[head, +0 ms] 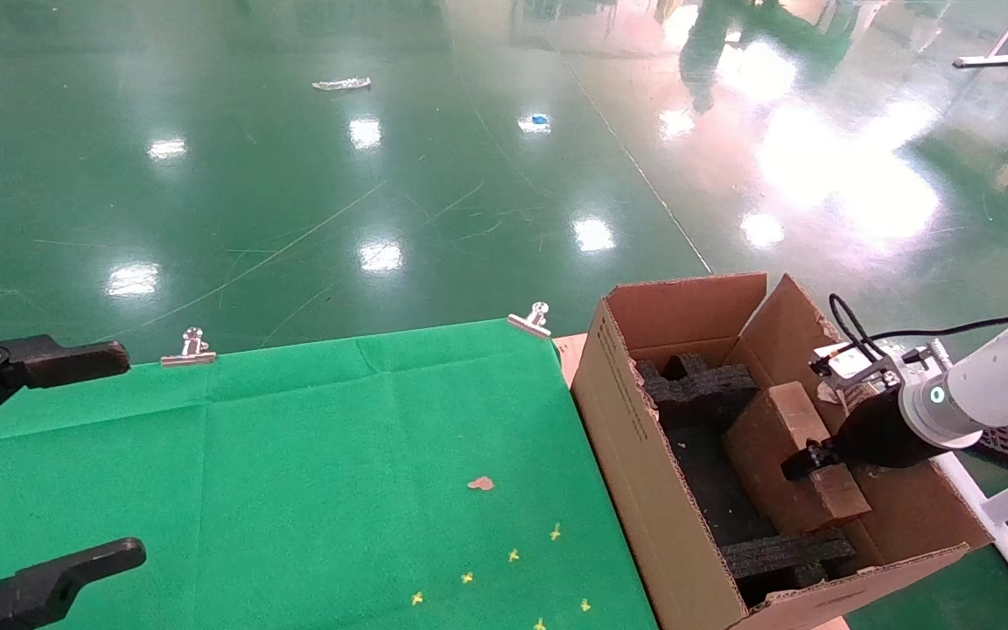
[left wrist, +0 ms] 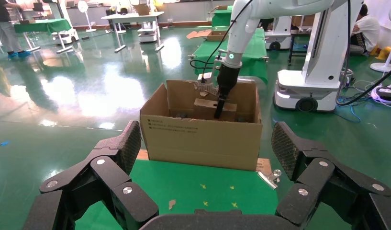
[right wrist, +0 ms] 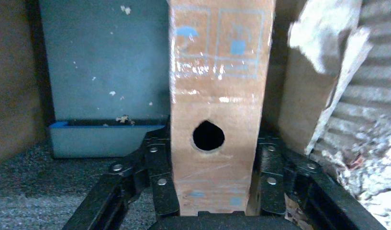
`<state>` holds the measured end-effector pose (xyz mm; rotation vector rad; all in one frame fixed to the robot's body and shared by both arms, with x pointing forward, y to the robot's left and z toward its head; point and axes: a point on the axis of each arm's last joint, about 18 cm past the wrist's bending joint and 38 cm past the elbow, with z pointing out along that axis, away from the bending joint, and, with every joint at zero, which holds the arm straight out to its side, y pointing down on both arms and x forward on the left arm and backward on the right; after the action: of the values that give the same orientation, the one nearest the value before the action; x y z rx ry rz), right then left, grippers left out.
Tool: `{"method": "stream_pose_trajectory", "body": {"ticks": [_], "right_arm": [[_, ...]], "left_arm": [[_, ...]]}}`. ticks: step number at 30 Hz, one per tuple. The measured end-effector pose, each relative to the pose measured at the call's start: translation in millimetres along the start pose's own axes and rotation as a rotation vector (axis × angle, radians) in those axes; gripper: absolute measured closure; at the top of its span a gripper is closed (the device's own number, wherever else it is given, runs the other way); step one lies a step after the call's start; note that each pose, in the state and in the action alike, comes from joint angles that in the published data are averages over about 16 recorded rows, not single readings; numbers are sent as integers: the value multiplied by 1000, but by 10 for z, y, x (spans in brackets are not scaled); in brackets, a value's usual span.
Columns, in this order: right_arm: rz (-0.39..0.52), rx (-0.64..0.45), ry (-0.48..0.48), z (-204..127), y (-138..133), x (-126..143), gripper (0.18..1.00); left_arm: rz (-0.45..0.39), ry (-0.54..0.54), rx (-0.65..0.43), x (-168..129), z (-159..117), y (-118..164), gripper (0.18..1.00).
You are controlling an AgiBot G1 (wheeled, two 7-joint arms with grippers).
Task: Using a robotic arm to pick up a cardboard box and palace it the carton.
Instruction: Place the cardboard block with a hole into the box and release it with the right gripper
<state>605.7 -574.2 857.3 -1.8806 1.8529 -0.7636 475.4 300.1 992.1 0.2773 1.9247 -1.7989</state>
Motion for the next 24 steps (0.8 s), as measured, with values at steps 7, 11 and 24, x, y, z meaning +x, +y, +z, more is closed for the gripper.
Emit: {"method": "stream_pose_trajectory", "body": {"ticks": [7, 11, 24], "right_arm": [[-14, 4, 2, -42, -49, -4, 590], [-24, 18, -1, -93, -104, -4, 507], [-76, 236, -55, -813, -687, 32, 263]], "left_arm": [[0, 0, 0, 0, 0, 0, 184], [0, 0, 0, 0, 0, 0, 184], [0, 0, 0, 0, 0, 0, 184]]}}
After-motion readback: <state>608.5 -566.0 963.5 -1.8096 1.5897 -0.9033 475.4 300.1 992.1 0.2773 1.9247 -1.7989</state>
